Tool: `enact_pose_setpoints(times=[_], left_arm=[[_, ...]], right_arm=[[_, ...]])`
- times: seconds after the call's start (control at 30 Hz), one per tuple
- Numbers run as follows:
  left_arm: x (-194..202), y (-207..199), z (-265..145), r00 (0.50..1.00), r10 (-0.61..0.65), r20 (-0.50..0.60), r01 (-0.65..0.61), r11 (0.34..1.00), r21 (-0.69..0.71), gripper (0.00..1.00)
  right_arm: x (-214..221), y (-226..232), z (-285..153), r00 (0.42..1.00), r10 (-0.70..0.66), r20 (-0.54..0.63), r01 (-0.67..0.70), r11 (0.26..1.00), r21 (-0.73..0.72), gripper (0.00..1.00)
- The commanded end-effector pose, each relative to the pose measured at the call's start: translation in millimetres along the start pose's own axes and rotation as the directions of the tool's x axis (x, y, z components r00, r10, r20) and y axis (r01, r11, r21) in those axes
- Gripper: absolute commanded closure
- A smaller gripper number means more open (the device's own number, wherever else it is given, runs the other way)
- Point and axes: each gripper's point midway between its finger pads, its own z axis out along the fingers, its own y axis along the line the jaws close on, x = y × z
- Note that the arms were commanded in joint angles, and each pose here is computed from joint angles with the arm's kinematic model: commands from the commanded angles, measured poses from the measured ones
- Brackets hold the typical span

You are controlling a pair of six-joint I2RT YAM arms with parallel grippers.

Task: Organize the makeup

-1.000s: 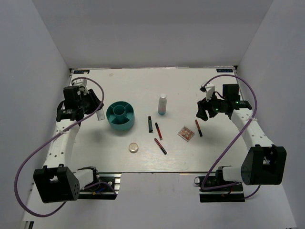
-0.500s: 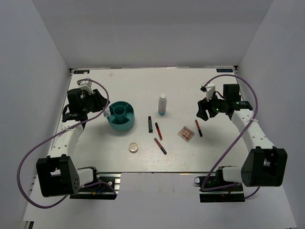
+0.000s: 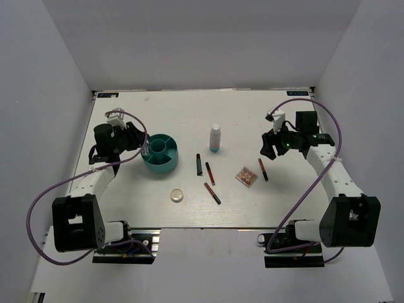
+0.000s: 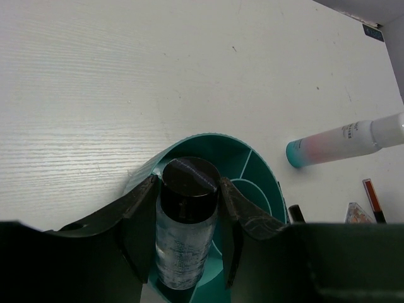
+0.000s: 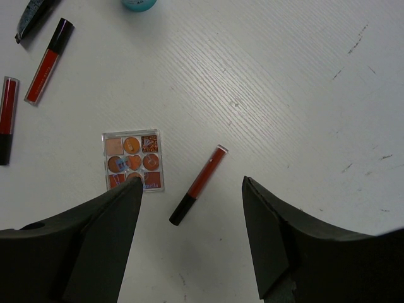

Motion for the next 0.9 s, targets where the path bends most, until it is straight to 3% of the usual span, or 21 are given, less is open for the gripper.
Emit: enact_pose_setpoints(times=[0.0, 0.17, 0.2, 0.3, 0.53, 0.87], left_arm=[[-16.0, -12.5, 2.2, 0.997, 0.02, 0.069, -0.024, 0.998, 0.059, 0.9], [-7.0, -8.3, 8.8, 0.999, 0.009, 0.035, -0.011, 0.999, 0.046, 0.73], [-6.1, -5.3, 9.2, 0.999, 0.007, 0.032, -0.008, 1.0, 0.03, 0.58], [-7.1, -2.7, 8.5, 0.999, 0.012, 0.036, -0.012, 1.0, 0.014, 0.43], [-16.4, -1.6, 7.1, 0.998, 0.021, 0.055, -0.02, 1.0, -0.009, 0.34], [-73.9, -27.5, -25.7, 0.981, 0.078, 0.176, -0.074, 0.997, -0.033, 0.36]], right_arm=[[-1.4, 1.1, -0.3, 1.0, 0.007, 0.004, -0.007, 1.0, -0.008, 0.3], [-2.3, 0.1, -0.6, 1.0, 0.005, 0.003, -0.005, 1.0, -0.006, 0.28], [-2.1, 0.5, 0.0, 1.0, 0.005, 0.002, -0.005, 1.0, -0.007, 0.28], [-0.9, -0.9, -0.1, 1.0, 0.008, -0.003, -0.008, 1.0, -0.004, 0.27], [-4.2, 1.1, -0.6, 1.0, -0.008, 0.001, 0.008, 1.0, -0.023, 0.25], [-24.7, 22.0, -3.5, 0.987, -0.125, 0.098, 0.139, 0.978, -0.154, 0.24]])
